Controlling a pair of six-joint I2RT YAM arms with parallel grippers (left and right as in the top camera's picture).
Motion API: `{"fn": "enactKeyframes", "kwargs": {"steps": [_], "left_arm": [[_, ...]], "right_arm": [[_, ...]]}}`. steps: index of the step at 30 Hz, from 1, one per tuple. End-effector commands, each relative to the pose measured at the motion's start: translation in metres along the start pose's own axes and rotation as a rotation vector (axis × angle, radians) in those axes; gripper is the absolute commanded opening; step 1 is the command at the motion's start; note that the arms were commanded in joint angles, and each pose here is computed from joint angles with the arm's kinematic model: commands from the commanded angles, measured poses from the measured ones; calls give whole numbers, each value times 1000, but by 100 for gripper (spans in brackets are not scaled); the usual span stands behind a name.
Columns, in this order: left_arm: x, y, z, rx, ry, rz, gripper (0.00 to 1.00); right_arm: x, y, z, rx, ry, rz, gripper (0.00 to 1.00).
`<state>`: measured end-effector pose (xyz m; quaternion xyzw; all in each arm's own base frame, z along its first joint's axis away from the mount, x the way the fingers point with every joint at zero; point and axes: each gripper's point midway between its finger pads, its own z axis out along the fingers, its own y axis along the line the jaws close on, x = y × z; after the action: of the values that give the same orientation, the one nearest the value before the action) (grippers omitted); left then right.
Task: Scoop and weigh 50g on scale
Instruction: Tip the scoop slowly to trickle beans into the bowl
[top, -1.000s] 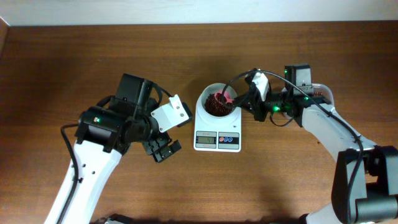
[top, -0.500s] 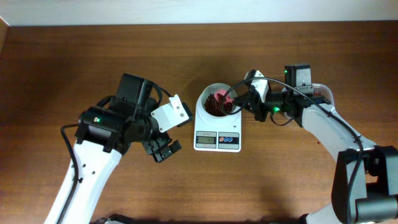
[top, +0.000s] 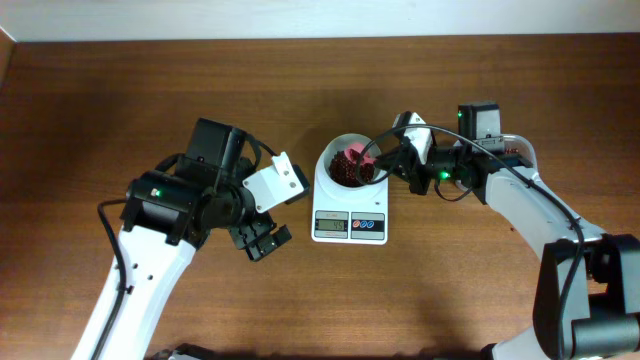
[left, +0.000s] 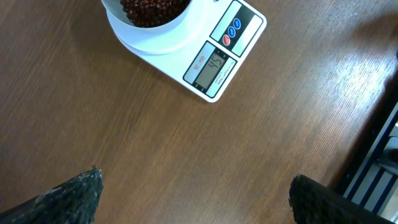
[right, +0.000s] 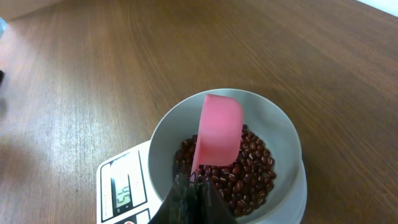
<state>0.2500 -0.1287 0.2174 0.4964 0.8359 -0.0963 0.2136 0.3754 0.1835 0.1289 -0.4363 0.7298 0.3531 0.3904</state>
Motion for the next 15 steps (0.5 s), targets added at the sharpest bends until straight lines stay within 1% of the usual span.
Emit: {"fn": "enactKeyframes", "kwargs": {"steps": [1, 2, 3, 4, 5, 15], "left_arm": [[-5, 1, -7, -11, -26, 15, 99], [-5, 1, -7, -11, -26, 15, 99], [-5, 1, -7, -11, -26, 15, 99], [-5, 1, -7, -11, -26, 15, 99], [-5, 1, -7, -11, -26, 15, 99], [-5, 1, -7, -11, -26, 15, 99]], "right_arm": [[-4, 7, 0, -26, -22, -19, 4], [-8, 11, -1, -53, -43, -20, 4], [-8, 5, 0, -27, -39, -37, 4], [-2, -6, 1, 33, -3, -45, 4], [0, -8, 1, 46, 9, -40, 4], [-1, -5, 1, 28, -1, -34, 4]]}}
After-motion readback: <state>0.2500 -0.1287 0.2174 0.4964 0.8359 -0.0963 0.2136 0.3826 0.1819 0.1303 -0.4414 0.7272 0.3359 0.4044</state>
